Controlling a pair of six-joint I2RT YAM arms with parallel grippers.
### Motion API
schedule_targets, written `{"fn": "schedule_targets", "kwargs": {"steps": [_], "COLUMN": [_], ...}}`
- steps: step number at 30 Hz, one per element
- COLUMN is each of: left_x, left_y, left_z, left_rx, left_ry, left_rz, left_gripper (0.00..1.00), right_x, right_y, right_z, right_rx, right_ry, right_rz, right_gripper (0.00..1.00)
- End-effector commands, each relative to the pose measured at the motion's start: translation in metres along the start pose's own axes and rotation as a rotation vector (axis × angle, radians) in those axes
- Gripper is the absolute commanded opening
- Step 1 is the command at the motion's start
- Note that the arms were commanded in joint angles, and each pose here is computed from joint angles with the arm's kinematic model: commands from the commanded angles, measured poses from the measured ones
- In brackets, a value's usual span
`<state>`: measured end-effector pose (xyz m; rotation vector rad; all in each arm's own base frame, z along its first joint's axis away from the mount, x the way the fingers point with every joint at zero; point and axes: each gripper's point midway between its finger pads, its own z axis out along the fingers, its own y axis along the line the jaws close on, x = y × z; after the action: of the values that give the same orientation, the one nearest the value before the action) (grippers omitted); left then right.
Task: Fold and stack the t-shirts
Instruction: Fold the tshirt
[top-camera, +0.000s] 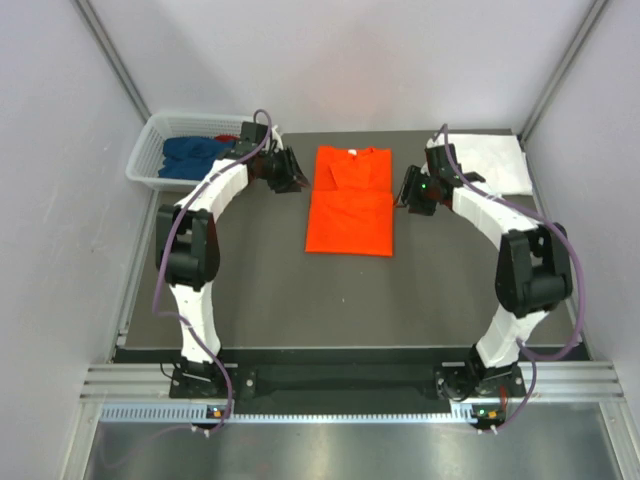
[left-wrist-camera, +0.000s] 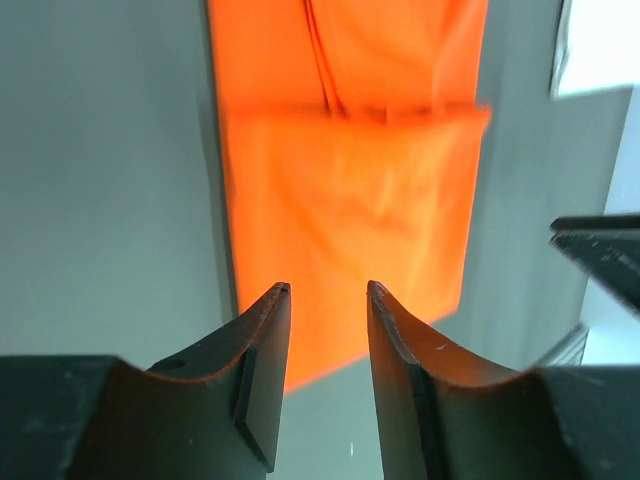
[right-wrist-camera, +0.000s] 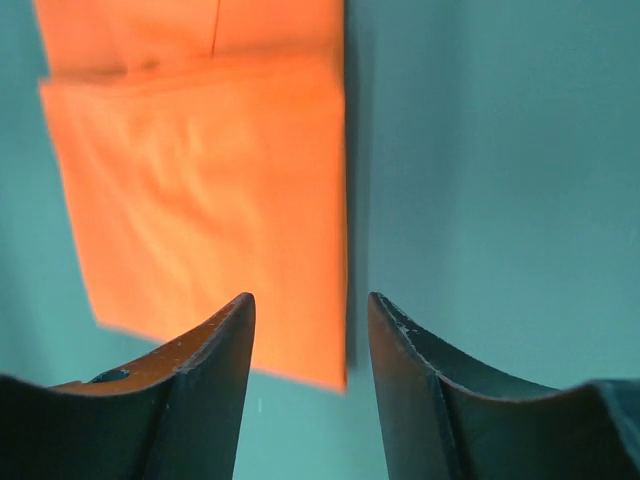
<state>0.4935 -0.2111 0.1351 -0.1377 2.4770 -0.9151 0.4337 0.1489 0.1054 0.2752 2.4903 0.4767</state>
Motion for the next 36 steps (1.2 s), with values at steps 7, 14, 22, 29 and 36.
{"fn": "schedule_targets", "kwargs": {"steps": [7, 14, 22, 29, 36], "left_x": [0.111, 0.147, 0.166, 0.171, 0.168], "left_y": [0.025, 0.042, 0.059, 0.073, 0.074], "left_z": [-0.017, -0.004, 0.002, 0.005, 0.004], "left_rx": [-0.004, 0.021, -0.022, -0.080, -0.076], "left_ry": [0.116, 0.180, 0.208, 0.210, 0.205], "left_rz": [-0.036, -0.124, -0.168, -0.169, -0.184], "left_gripper": [0.44, 0.46, 0.47, 0.45, 0.45], "right_x": [0.075, 0.105, 0.130, 0.141, 0.140], "right_y": [-0.002, 0.000, -0.013, -0.019, -0.017], "right_z": [-0.019, -0.004, 0.004, 0.011, 0.012], "right_rx": [-0.142, -0.200, -0.136, -0.127, -0.137], "right_ry": [0.112, 0.182, 0.208, 0.219, 0.217], "right_rz": [0.045, 0.094, 0.122, 0.131, 0.132], "right_gripper": [0.52, 0.53, 0.49, 0.42, 0.32]}}
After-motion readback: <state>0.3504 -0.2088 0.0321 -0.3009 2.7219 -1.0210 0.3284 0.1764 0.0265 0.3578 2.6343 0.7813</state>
